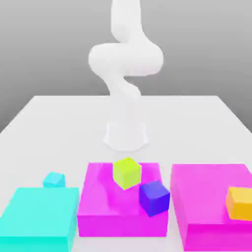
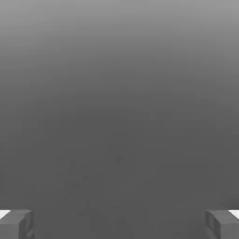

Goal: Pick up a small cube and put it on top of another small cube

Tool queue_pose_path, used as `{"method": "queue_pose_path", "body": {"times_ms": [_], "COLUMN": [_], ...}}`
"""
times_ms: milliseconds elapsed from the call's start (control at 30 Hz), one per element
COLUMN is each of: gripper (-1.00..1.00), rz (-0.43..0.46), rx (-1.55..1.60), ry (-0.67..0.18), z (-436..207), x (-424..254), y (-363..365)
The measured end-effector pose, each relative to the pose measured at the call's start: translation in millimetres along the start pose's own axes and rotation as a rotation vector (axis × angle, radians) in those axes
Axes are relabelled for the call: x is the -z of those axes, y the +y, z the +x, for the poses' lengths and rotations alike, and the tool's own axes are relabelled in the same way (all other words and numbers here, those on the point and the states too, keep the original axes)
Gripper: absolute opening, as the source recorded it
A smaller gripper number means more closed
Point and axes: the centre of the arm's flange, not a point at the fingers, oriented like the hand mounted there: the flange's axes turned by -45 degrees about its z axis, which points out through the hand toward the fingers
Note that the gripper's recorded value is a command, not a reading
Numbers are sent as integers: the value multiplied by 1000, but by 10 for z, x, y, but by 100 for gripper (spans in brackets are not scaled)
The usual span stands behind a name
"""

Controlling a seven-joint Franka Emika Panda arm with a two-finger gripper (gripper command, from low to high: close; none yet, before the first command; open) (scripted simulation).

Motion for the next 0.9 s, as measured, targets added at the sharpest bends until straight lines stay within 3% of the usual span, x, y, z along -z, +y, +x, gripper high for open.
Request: {"method": "queue_pose_path", "body": {"times_ms": [300, 600, 867, 900], "gripper": [0, 0, 0, -100], "rz": [-127, -90, -66, -66], "rx": [-65, -215, -237, -237], "ry": [-341, -672, -721, -722], "z": [-1182, -3398, -4142, -4197], "x": [-1978, -2909, -3386, -3437], "y": [1124, 1907, 1894, 1889]}}
